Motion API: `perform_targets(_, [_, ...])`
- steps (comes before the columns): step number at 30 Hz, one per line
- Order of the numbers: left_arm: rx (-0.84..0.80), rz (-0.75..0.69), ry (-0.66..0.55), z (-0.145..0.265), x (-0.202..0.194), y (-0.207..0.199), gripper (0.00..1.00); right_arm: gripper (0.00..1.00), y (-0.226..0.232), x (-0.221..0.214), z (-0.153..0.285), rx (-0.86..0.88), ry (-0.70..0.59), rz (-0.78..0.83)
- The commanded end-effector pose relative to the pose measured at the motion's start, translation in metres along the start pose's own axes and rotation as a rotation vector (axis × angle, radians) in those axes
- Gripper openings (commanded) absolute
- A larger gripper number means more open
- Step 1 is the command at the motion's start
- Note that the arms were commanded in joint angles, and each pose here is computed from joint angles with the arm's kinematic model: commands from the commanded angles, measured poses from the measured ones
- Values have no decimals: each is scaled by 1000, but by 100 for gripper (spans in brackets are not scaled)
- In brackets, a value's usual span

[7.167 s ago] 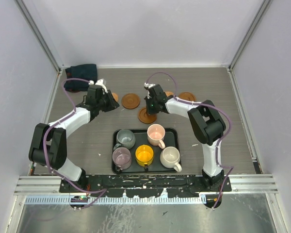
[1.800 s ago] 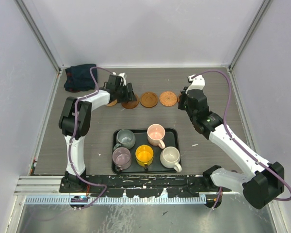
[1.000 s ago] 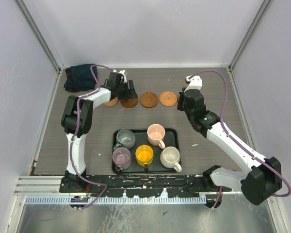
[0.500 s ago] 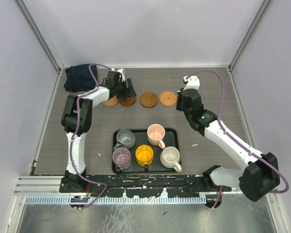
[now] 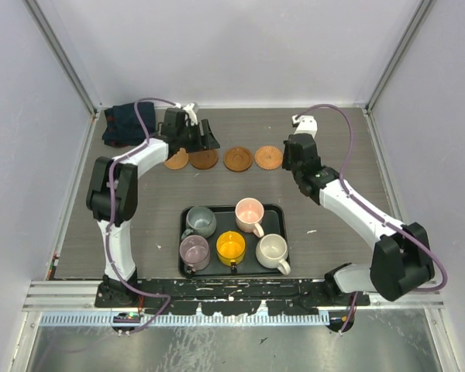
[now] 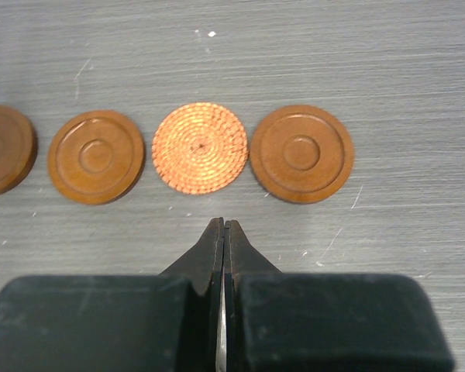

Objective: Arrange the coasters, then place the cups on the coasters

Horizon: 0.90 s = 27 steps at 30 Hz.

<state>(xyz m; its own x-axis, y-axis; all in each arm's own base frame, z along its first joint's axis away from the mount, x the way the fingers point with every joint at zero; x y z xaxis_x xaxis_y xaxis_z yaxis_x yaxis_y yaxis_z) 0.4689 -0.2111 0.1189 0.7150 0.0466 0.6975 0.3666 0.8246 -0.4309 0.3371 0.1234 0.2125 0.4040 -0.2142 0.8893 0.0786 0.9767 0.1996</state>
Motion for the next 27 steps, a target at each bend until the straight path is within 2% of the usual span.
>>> perform_targets(1, [10, -22, -180, 45, 45, -8, 67, 1, -6, 45, -18, 3, -96, -81])
perform_targets(7, [107, 128, -179, 59, 23, 49, 67, 1, -35, 47, -50, -17, -43, -157])
perform_targets(14, [245, 158, -127, 65, -4, 90, 66, 1, -52, 35, -80, -23, 26, -164])
perform_targets(27, [252, 163, -109, 57, -3, 104, 67, 1, -59, 3, -137, -22, 155, -172])
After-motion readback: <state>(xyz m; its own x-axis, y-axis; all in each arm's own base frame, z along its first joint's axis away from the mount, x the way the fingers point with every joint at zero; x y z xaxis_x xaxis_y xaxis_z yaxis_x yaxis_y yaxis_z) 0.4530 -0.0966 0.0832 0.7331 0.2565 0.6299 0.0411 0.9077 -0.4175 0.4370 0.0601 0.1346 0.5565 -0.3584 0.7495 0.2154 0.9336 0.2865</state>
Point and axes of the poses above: each gripper's point midway between its finger pads, its own z axis back along the fingers, its own y axis along the line the jaws close on, x = y × z, the point moved 5 cm from there along z, back along the fingers, and after that the axes turned 9 degrees about -z, right-handed, at the moved point
